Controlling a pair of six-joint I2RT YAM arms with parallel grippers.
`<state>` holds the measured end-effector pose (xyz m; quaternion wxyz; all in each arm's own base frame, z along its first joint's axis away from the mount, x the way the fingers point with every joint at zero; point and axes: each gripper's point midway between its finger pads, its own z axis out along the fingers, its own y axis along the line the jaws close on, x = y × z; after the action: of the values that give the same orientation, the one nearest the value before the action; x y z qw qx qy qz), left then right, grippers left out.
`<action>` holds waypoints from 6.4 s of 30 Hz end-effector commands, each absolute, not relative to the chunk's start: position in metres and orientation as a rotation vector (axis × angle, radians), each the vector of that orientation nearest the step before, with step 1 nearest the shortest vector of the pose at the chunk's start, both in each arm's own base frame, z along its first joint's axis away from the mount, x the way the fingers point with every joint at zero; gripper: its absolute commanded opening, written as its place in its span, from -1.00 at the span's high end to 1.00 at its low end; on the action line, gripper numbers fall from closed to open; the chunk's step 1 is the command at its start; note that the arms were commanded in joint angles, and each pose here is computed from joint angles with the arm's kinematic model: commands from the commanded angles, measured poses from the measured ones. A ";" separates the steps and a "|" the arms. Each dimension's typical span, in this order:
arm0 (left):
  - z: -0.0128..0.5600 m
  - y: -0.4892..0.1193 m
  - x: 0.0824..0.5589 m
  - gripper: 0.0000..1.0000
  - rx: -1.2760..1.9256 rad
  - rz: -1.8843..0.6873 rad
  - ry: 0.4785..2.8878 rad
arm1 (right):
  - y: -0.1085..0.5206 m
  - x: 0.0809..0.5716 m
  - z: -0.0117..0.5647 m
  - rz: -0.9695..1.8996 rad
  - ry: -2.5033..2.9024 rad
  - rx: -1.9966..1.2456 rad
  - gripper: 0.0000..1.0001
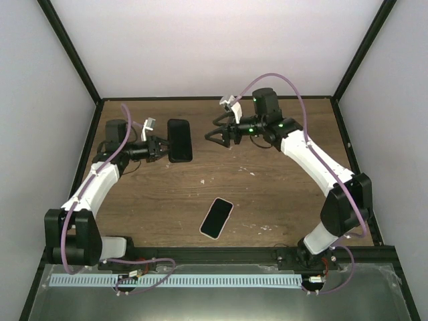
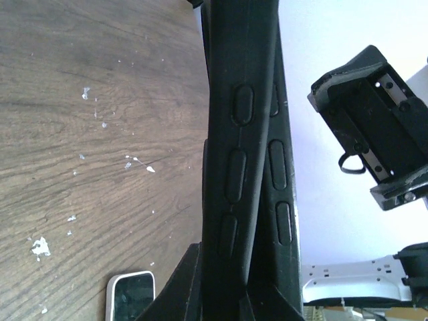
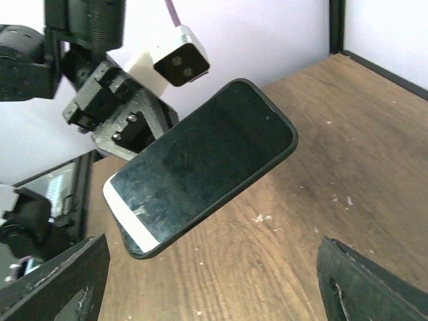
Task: Take the phone out of the phone case
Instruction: Remove the phone case from the phone, then place the phone case at the center of the board.
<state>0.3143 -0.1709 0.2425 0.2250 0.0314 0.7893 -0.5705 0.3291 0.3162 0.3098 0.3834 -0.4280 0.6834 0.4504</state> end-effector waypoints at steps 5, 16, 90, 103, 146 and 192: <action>0.256 -0.171 0.316 1.00 0.065 -1.634 2.142 | 0.337 0.339 0.328 0.820 1.643 -1.077 -0.70; 0.254 -0.165 0.317 1.00 -0.010 -1.674 2.149 | 0.386 0.310 0.326 0.496 1.471 -1.205 -0.65; 0.251 -0.164 0.311 1.00 -0.043 -1.709 2.172 | 0.409 0.335 0.274 -0.332 1.112 -1.174 0.32; 0.247 -0.161 0.303 1.00 -0.028 -1.653 2.171 | 0.411 0.306 0.315 -0.208 1.070 -1.120 0.98; 0.186 -0.112 0.341 1.00 -0.127 -1.067 2.372 | 0.361 0.307 0.414 -0.094 1.145 -0.937 0.99; 0.030 -0.200 0.434 -0.53 -0.048 -0.970 2.805 | 0.292 0.379 0.316 -0.220 1.421 -0.979 0.99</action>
<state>0.4351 -0.2088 0.0351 0.0811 -0.0125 0.9285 -0.3621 0.3698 0.2869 0.2625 0.5923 -0.4615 0.6528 -0.1001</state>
